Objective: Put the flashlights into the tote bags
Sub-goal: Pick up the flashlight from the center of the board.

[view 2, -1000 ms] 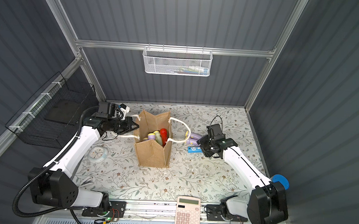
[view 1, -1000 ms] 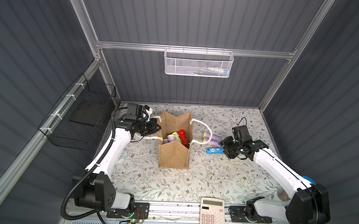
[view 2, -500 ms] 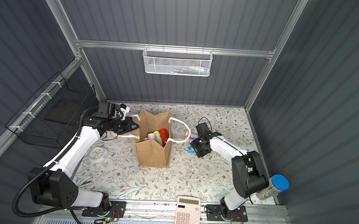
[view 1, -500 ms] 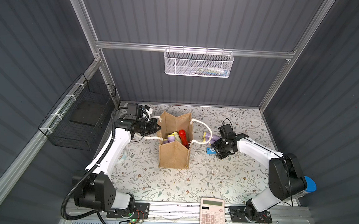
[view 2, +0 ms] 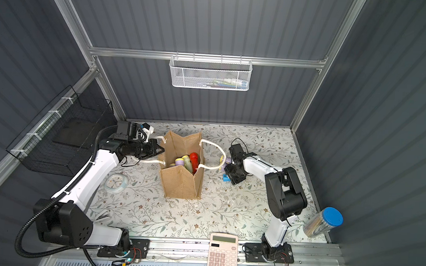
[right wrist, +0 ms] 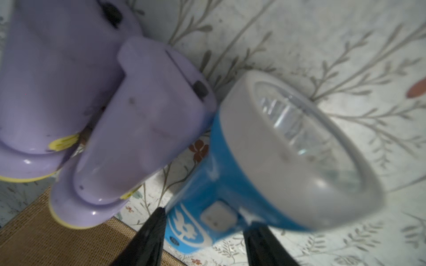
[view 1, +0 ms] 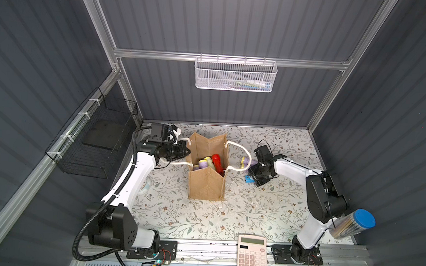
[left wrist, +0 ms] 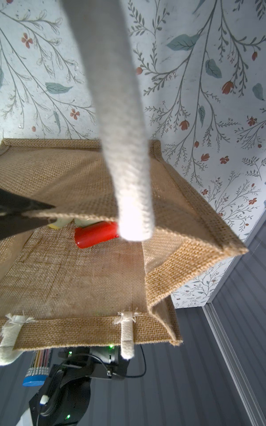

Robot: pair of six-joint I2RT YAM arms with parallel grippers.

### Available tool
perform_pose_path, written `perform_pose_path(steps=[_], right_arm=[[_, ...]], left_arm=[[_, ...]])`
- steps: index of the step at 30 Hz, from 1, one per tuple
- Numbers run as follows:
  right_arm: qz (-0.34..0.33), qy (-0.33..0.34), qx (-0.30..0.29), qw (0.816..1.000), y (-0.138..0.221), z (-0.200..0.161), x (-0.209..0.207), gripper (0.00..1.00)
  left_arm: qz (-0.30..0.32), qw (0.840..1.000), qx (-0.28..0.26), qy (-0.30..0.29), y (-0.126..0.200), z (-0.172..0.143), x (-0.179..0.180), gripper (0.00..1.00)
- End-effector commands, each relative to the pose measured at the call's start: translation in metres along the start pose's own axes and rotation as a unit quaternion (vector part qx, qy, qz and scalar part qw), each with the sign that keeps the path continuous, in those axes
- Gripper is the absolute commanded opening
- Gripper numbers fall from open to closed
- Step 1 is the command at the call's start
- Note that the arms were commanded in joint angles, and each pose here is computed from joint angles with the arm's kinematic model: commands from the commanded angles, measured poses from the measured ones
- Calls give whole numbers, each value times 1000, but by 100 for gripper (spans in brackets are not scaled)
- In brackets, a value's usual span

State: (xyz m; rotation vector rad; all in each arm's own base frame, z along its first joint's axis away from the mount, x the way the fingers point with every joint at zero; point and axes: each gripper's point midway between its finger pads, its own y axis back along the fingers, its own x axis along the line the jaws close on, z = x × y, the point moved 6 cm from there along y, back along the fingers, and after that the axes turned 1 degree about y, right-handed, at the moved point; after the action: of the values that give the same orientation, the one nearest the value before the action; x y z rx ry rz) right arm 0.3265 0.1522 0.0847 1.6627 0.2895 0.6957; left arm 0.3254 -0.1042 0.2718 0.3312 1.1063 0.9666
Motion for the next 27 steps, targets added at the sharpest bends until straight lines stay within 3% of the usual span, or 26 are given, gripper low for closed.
perform_pose_path(steps=[1,10,16,20,23,27], right_arm=[[-29,-7,4,1000,-5,-2,-7,55],[-68,8,4,998,-12,-5,-37,46],[-69,32,-40,996,17,-1,-51,18],[-75,62,-119,988,60,9,-58,6],[-56,89,-193,976,106,17,-52,5],[23,158,-269,950,176,14,-12,4]], left_arm=[[11,1000,-6,-13,2,2,3,0],[12,1000,-8,-13,3,3,2,0],[7,1000,-11,-14,6,3,0,0],[3,1000,-15,-17,9,3,-3,0],[0,1000,-16,-15,9,3,-4,0],[-7,1000,-14,-14,7,5,-4,0]])
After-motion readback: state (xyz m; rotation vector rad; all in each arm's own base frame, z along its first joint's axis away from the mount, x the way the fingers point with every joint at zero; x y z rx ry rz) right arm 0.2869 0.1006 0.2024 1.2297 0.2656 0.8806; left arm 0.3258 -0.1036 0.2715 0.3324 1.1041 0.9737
